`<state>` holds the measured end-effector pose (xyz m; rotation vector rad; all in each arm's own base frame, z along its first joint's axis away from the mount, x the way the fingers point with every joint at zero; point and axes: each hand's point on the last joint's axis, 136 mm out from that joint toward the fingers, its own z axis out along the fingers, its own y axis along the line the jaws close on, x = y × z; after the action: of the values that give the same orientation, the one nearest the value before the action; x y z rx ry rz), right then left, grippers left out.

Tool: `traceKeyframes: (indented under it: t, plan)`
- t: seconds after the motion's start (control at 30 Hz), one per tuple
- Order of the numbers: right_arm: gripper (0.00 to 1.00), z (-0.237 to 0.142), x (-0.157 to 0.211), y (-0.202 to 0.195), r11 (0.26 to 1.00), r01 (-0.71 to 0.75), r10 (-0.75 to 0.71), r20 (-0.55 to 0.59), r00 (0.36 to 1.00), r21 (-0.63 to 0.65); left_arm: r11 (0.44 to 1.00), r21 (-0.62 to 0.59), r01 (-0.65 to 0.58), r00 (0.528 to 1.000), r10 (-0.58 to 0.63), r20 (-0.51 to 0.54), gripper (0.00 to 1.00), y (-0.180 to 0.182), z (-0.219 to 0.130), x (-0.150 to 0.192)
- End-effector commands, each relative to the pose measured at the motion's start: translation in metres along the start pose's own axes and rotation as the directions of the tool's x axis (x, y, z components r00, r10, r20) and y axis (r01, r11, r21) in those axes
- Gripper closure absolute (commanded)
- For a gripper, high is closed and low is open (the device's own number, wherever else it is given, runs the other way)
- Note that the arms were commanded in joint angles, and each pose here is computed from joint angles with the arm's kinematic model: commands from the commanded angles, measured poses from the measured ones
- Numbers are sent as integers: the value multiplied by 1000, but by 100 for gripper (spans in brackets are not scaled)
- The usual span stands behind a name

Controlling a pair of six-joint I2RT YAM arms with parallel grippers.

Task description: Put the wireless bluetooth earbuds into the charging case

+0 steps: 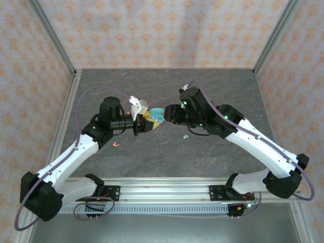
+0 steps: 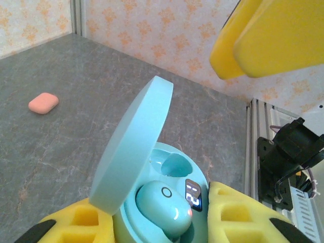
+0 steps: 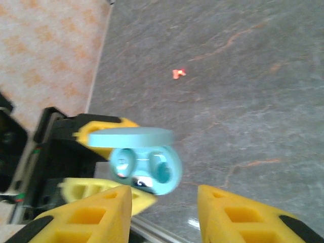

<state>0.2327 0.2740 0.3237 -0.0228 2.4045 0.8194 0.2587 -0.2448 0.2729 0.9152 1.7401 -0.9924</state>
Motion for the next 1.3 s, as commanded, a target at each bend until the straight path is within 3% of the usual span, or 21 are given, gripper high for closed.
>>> traceKeyframes:
  t: [0.0, 0.27, 0.47, 0.67, 1.0, 1.27]
  plan:
    - [61, -15, -3, -48, 987, -66, 61, 38, 997, 149, 1000, 18, 2, 999, -3, 45, 95, 0, -3, -17]
    - [65, 20, 30, -138, 913, -253, 274, -21, 961, 321, 999, 8, 38, 999, -38, 22, 95, 4, -5, -9]
    - [68, 68, 68, -165, 881, -298, 366, -129, 922, 367, 999, -7, 41, 999, -41, 13, 95, 5, -7, -2]
    - [70, 106, 83, -185, 854, -313, 409, -164, 898, 415, 999, -15, 31, 1000, -31, -4, 95, 4, -10, 1]
    - [51, 151, 100, -213, 796, -324, 466, -176, 867, 511, 999, -34, 18, 1000, -19, -8, 95, 5, -14, 6]
    - [48, 162, 115, -231, 759, -351, 503, -151, 851, 548, 999, -42, 14, 1000, -14, -12, 95, 4, -15, 10]
